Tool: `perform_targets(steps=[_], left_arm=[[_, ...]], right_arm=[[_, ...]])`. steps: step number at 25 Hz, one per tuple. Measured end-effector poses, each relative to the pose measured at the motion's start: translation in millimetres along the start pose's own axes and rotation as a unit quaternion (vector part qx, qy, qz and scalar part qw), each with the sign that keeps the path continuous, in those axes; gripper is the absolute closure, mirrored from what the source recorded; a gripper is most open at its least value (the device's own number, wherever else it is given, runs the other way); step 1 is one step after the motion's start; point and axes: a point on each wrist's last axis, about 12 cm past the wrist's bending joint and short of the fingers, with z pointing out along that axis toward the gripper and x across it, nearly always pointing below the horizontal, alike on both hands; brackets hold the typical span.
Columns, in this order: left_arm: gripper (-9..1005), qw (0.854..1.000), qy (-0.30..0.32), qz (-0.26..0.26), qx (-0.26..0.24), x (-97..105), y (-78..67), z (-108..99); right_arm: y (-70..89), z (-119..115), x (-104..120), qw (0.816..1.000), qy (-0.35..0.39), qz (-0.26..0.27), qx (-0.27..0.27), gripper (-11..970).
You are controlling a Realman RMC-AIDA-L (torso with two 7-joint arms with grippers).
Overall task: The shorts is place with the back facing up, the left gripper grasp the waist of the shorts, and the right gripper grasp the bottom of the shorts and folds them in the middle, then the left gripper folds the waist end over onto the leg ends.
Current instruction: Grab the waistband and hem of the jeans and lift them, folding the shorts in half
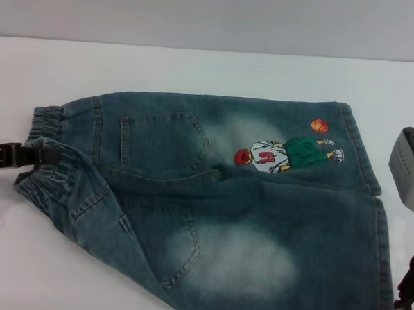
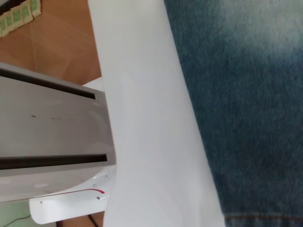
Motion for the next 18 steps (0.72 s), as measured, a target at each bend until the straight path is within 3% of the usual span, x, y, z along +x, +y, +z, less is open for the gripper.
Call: perform_targets(steps=[18], left_arm=[[941,1.0,0.001,0.0,0.003,1.8,-0.8,2.2]], right_arm=[[0.1,-6.3,-15.0,1.0,0.001,-0.026,0.013,400]])
